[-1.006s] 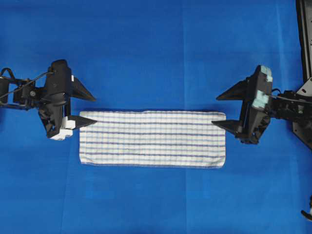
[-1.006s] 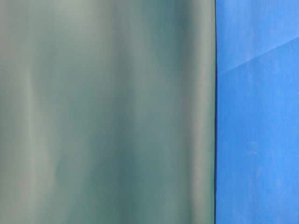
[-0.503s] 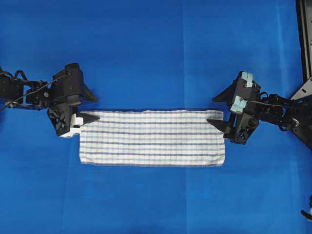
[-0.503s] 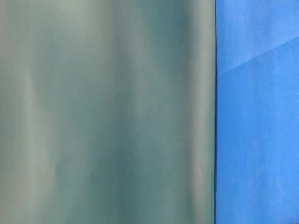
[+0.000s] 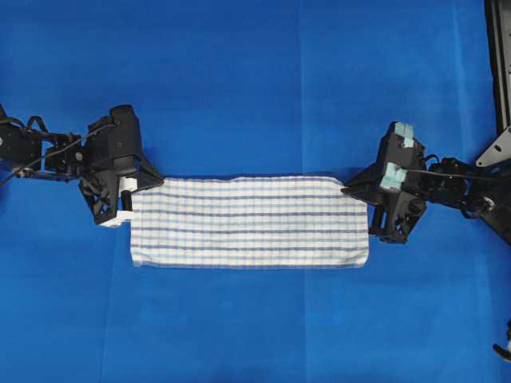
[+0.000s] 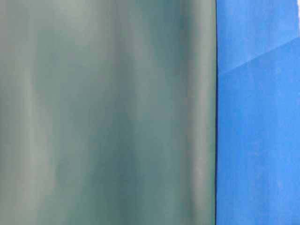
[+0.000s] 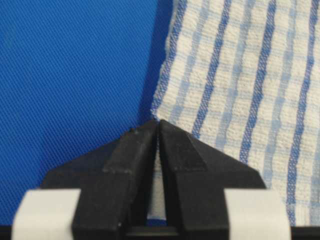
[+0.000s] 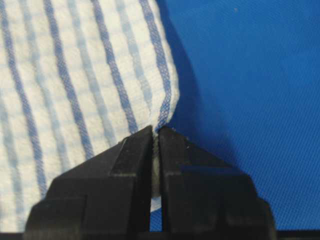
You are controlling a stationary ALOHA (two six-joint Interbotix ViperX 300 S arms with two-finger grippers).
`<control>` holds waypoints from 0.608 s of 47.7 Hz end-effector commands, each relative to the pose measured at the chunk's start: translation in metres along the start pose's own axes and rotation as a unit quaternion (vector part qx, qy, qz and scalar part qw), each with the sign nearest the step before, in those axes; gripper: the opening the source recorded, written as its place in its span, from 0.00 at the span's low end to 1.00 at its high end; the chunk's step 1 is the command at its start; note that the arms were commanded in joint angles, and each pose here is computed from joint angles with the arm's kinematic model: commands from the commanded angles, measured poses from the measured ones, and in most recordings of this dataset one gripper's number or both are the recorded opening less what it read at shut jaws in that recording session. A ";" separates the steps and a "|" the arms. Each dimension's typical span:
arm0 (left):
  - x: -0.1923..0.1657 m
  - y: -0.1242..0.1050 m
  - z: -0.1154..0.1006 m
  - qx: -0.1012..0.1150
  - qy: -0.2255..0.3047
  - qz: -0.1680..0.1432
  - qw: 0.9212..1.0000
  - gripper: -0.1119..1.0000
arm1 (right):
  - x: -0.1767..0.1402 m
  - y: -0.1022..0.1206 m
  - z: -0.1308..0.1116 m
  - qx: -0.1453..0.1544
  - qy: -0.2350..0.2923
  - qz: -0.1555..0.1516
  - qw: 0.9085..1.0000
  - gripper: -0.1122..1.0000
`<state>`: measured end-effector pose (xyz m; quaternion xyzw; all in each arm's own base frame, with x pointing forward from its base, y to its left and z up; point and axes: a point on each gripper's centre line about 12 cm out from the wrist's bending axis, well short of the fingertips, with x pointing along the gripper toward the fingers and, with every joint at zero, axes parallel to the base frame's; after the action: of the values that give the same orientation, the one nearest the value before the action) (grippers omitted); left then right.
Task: Fold the blue towel.
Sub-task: 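Grasp both ends of the folded strip and lift it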
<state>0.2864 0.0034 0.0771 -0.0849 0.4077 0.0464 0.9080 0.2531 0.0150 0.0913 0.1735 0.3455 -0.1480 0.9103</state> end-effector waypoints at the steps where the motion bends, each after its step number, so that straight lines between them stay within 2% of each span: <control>1: -0.007 -0.006 0.010 0.006 -0.007 -0.007 1.000 0.11 | -0.008 0.003 0.010 0.005 -0.022 0.013 1.000 0.06; 17: -0.058 -0.015 0.053 0.010 -0.044 -0.019 0.999 0.12 | -0.038 0.006 0.033 0.024 -0.081 0.050 0.995 0.06; 29: -0.085 -0.019 0.063 0.012 -0.067 -0.028 0.997 0.12 | -0.066 0.009 0.059 0.022 -0.128 0.085 0.988 0.06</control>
<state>0.2765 -0.0023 0.1689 -0.0823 0.3660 0.0275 0.9266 0.2407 0.0092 0.1643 0.1973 0.2276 -0.1051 0.9478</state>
